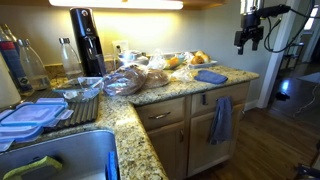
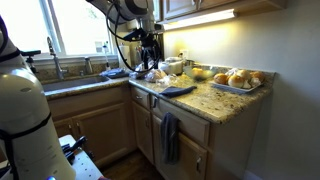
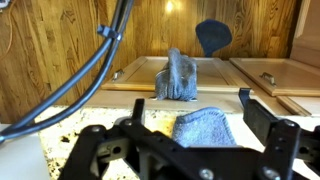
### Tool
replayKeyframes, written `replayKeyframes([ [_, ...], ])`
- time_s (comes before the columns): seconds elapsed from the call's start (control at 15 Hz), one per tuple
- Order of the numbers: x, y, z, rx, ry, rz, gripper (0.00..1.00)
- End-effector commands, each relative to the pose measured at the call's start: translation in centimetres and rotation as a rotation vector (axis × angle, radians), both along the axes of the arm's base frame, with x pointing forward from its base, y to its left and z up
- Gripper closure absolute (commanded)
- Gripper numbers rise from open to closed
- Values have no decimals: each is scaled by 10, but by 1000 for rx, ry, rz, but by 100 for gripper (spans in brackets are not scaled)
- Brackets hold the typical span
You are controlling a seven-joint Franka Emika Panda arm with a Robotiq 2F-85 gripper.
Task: Hang the cloth on the drawer
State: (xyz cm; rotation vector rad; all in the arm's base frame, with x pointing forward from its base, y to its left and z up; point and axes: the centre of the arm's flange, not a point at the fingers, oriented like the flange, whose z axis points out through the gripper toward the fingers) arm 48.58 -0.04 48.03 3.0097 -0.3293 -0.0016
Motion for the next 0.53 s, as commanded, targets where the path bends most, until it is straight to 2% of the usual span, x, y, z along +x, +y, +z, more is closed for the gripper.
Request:
replayKeyframes([
  [0.0,31,-27,-9,26,-45,-38,0],
  [0.27,57,-42,-18,42,-56,-74,0],
  [0.33,60,-43,-18,47,-34,-97,0],
  [0.4,46,-38,-21,29,-38,-72,0],
  [0.47,51,-39,-23,32,-36,-76,0],
])
